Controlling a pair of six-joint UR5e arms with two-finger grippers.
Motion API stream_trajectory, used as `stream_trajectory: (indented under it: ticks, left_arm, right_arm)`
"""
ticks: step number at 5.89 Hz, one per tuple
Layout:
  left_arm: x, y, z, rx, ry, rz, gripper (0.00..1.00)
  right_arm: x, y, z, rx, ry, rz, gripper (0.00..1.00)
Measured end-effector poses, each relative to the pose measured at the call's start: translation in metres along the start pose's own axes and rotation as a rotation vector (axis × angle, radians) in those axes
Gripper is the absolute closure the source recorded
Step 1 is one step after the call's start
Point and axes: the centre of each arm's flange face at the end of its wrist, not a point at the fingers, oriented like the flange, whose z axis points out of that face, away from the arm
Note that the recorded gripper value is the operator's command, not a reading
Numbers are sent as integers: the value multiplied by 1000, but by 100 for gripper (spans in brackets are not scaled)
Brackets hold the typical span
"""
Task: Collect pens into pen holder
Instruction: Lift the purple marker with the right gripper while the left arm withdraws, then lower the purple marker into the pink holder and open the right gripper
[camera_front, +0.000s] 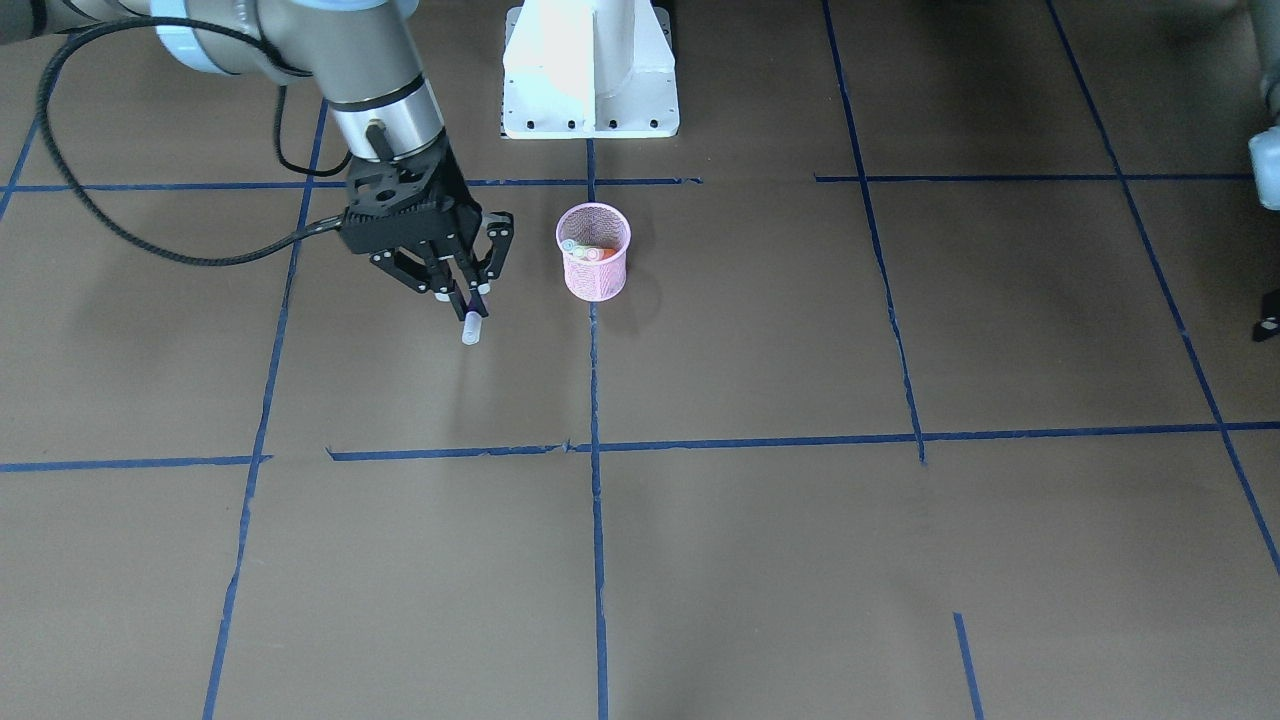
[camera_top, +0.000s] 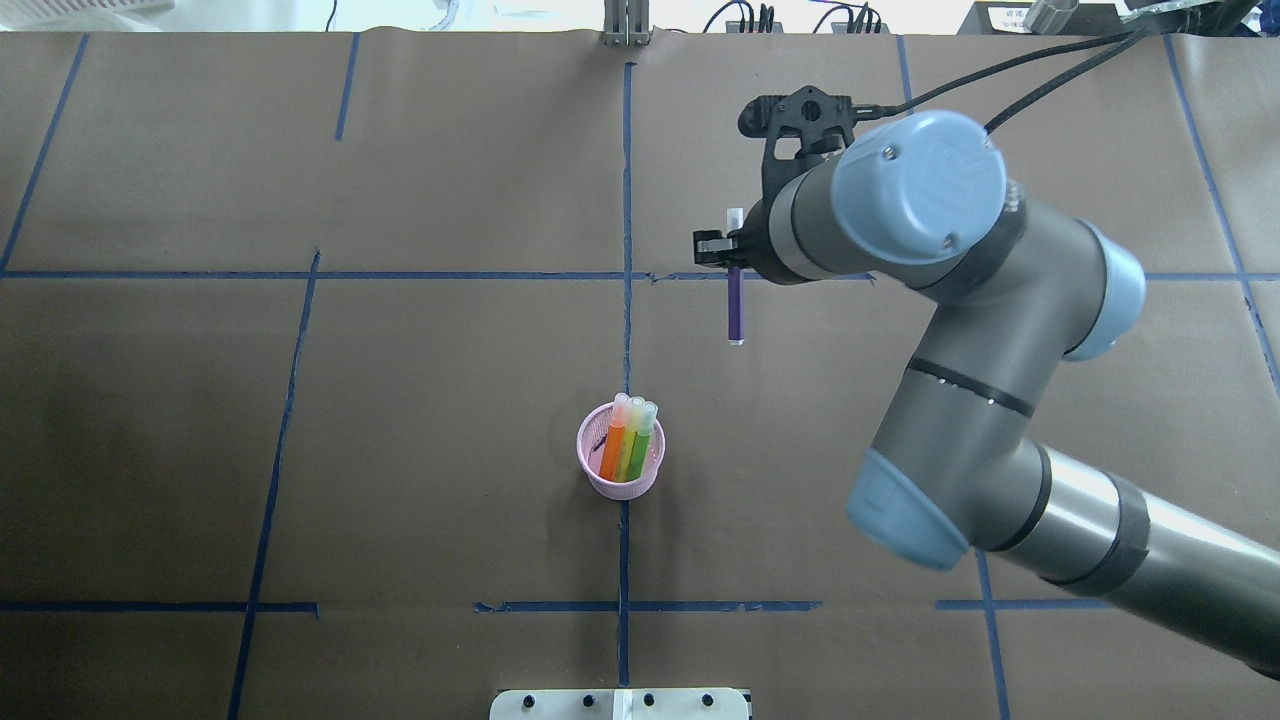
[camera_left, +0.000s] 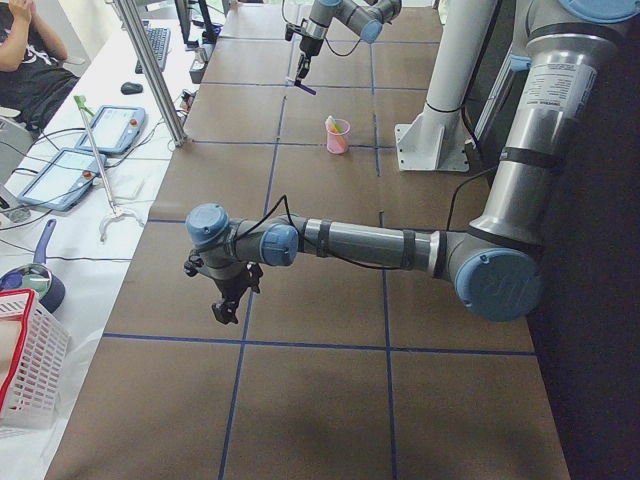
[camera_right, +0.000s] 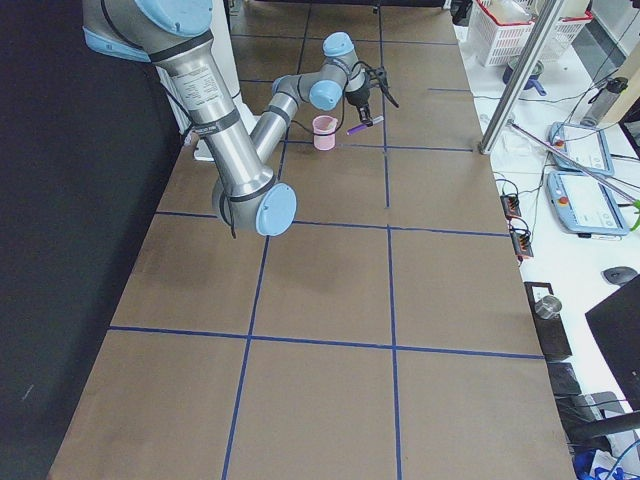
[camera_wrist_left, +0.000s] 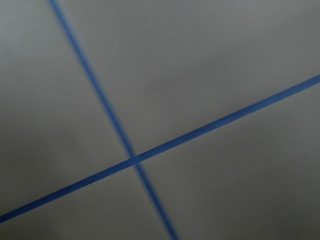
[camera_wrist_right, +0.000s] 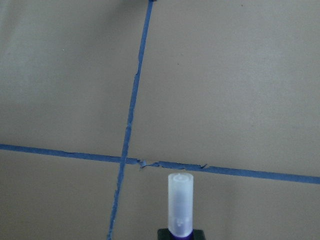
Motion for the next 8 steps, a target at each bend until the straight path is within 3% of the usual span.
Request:
stream_trajectory:
  ticks: [2, 4, 7, 8]
  left_arm:
    - [-35, 54, 16, -26, 14, -2, 0]
    - [-38, 66, 22, -36, 18, -9, 0]
    - [-39, 67, 22, -36, 19, -12, 0]
    - [-38, 68, 22, -36, 19, -12, 0]
  right_arm:
    - [-45, 26, -16, 127, -14, -25, 100]
    - [-80, 46, -31, 202, -31, -49, 100]
    - [-126, 118, -24, 248, -25, -114, 100]
    - [-123, 127, -18, 249, -13, -128, 100]
